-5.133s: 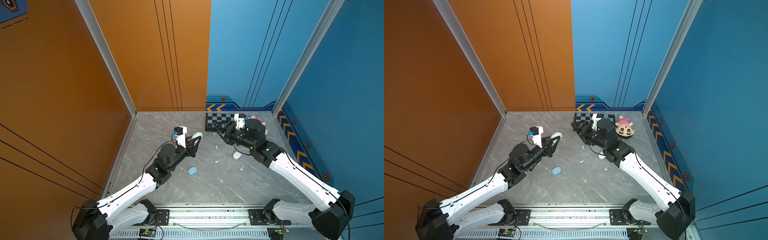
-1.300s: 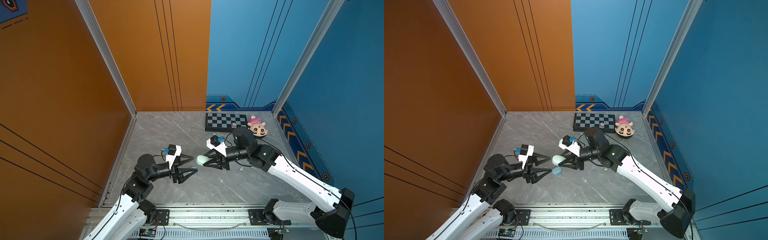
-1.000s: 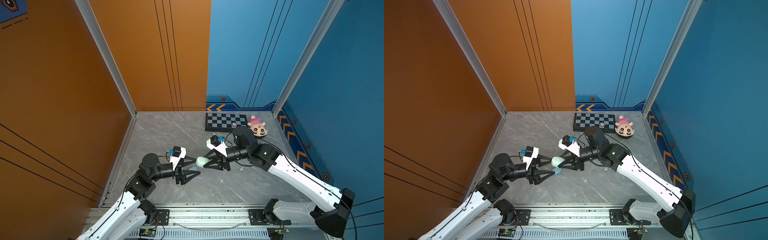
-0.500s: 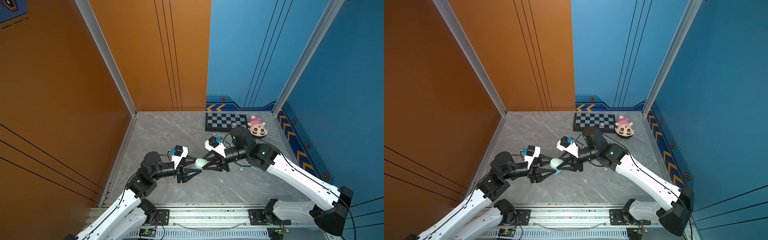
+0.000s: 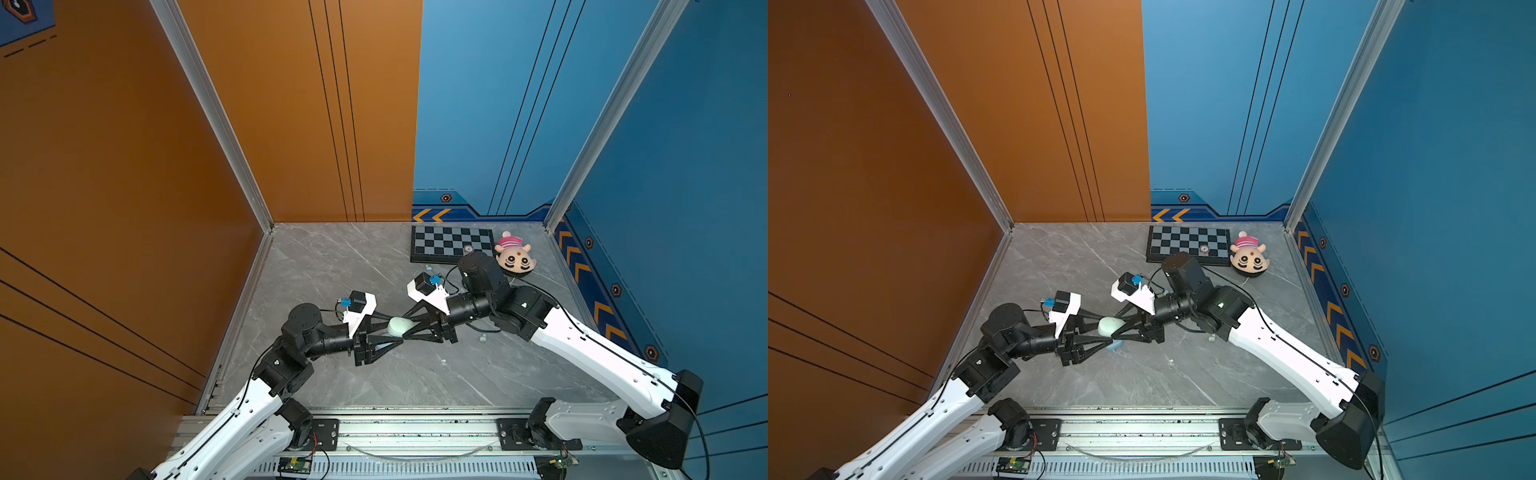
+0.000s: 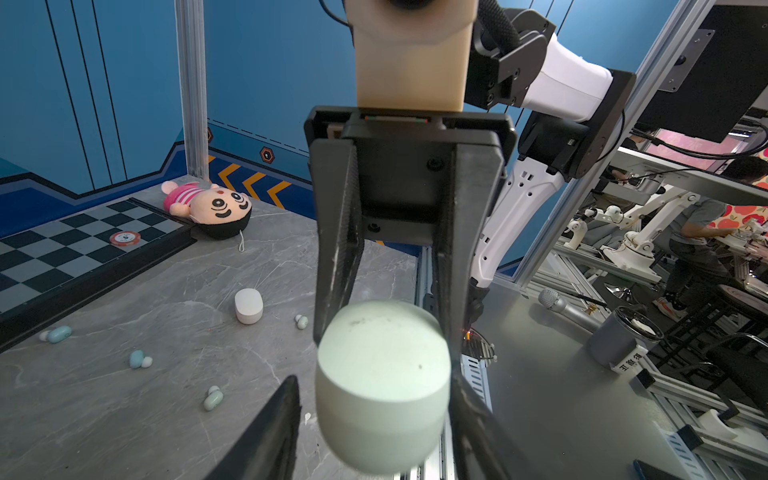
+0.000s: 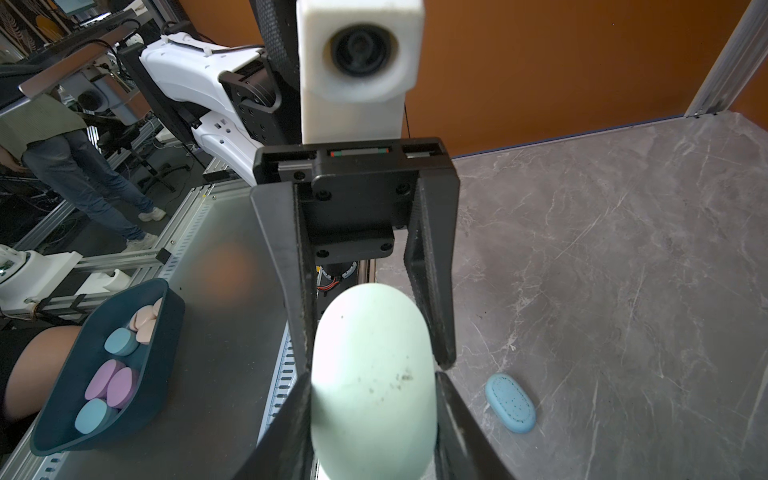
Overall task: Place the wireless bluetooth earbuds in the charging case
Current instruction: 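Pull the lid open with the right gripper while the left gripper holds the case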
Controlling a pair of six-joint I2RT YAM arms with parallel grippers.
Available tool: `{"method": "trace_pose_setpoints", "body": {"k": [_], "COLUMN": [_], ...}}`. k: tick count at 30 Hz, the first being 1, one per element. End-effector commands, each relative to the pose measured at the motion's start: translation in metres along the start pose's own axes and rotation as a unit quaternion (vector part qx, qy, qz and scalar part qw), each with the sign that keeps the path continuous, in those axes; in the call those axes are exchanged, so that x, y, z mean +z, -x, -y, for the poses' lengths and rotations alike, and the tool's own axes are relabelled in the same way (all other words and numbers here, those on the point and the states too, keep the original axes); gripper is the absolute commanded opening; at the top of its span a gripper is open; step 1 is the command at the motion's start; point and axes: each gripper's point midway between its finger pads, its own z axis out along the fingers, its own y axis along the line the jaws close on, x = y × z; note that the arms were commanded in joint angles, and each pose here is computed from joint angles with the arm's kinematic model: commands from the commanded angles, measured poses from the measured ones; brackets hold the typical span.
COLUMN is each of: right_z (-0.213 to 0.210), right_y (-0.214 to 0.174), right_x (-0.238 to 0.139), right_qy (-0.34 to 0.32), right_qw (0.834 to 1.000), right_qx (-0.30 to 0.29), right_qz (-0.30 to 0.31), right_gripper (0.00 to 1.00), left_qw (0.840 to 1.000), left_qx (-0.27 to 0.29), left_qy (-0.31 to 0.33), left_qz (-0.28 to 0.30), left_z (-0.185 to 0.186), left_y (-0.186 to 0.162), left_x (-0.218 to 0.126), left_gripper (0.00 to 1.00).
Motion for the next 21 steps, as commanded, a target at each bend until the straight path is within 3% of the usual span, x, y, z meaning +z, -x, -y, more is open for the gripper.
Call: {"method": "trace_pose_setpoints", "body": {"k": [1, 10, 14, 18, 21], "right_z": [-0.005, -0.003, 0.001, 0.005, 0.009], "right_y": [0.001, -0.002, -0.004, -0.003, -0.003], "right_x": [0.001, 0.004, 0.003, 0.0, -0.003], "right_qy": [0.011, 0.006, -0.01, -0.019, -0.025], "right_qw": [1.0, 1.0, 1.0, 1.0, 0.999], "right_qx": [0.008, 0.011, 0.014, 0.016, 0.022], "right_qz": [-0.005, -0.01, -0.014, -0.011, -0.008], "right_gripper": [0.17, 0.18, 0.33, 0.46, 0.51], "left_qw": [1.0, 1.0, 1.0, 1.0, 1.0], "left_qx": [0.016, 0.014, 0.01, 0.01, 0.009], "left_qy": [-0.001, -0.004, -0.01, -0.009, -0.008], "left_qz": [0.003, 0.001, -0.003, -0.003, -0.005], "left_z": [0.006, 0.005, 0.006, 0.006, 0.005], "left_y": [0.008, 0.01, 0.01, 0.009, 0.008], "left_x": [-0.002, 0.001, 0.002, 0.002, 0.002], "left_gripper": [0.54, 0.3, 0.16, 0.11, 0.11]}}
